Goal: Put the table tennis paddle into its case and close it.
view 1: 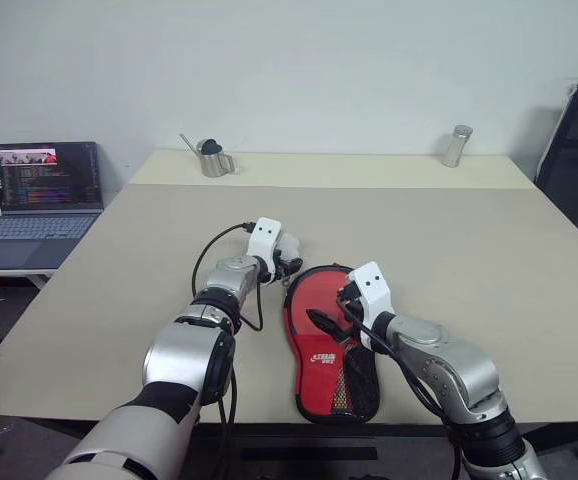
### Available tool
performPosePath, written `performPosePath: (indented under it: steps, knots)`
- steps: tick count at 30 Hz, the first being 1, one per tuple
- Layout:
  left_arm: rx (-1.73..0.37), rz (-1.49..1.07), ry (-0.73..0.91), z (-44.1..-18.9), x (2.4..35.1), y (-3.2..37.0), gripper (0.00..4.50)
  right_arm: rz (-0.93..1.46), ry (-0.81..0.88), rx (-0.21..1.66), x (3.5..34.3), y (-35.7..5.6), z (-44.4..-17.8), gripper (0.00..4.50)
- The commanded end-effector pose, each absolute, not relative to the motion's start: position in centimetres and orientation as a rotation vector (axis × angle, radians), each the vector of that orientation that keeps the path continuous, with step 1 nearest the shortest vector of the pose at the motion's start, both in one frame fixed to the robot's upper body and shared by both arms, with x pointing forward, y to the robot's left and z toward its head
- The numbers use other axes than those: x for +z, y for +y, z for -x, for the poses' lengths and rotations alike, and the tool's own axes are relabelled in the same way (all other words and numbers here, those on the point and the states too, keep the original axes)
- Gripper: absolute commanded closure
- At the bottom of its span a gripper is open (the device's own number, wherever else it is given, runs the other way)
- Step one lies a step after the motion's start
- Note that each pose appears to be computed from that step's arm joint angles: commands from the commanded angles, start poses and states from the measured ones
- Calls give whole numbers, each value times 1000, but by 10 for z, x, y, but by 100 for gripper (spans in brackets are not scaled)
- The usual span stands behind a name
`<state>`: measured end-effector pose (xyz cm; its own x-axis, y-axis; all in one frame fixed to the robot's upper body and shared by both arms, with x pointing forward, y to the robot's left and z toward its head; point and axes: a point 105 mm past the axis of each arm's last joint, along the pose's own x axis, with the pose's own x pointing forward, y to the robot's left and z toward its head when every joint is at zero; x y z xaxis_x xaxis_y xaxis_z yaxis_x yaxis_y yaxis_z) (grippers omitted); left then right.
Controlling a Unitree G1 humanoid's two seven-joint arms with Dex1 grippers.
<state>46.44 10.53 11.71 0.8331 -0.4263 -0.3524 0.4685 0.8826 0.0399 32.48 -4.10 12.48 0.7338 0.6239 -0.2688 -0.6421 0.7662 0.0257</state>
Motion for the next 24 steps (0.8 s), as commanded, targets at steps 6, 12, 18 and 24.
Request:
performPosePath:
  steps: [6,12,18,24]
  knots:
    - [-477,-80,309,-466,126,115,397,59,253,713,128,-44,-322,0]
    - [-441,-7,269,-465,126,139,434,54,268,718,120,-41,-324,0]
    - [-513,93,147,-462,137,135,434,38,225,727,122,-35,-327,0]
    - [-572,125,67,-453,138,134,434,87,127,818,130,-21,-322,0]
